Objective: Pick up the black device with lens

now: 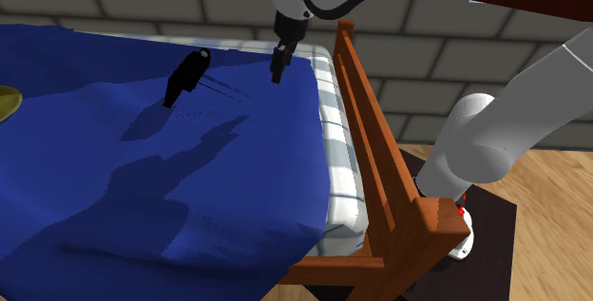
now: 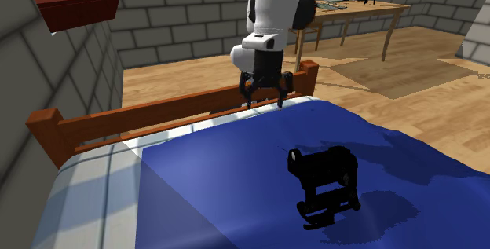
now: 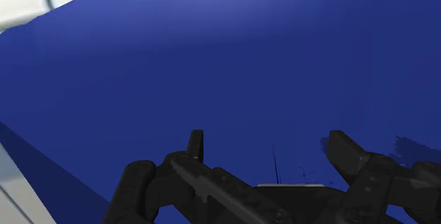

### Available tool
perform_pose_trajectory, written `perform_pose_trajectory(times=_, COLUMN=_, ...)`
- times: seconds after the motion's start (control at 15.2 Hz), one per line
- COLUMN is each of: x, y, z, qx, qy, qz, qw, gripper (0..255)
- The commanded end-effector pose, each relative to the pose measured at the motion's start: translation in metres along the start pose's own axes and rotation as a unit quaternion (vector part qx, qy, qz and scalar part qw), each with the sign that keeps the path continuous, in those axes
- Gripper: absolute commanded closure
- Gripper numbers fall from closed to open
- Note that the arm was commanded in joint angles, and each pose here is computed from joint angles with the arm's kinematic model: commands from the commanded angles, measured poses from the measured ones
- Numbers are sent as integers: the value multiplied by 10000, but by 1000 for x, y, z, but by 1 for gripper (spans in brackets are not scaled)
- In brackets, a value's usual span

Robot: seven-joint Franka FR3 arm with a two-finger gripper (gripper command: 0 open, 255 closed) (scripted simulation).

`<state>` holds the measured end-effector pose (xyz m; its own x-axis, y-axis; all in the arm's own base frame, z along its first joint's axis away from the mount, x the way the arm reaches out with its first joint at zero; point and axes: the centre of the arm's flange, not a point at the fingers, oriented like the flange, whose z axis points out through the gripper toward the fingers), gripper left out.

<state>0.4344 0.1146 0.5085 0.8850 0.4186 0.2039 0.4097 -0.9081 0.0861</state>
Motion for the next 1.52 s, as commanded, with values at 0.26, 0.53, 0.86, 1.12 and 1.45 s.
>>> perform_pose_trajectory(times=0.26, x=55, y=-25, z=19, qx=8, qy=611, qz=-353, qw=9975, gripper=0)
perform_pose_trajectory(times=0.53, x=92, y=-43, z=28, qx=13, qy=1006, qz=-586, qw=9932, gripper=0)
perform_pose_trajectory(times=0.86, x=108, y=-53, z=42, qx=16, qy=1204, qz=-702, qw=9902, gripper=0)
perform_pose_trajectory(times=1.12, x=103, y=-55, z=63, qx=16, qy=1204, qz=-702, qw=9902, gripper=0)
perform_pose_trajectory(times=1.45, x=102, y=-56, z=71, qx=16, qy=1204, qz=-702, qw=9902, gripper=255)
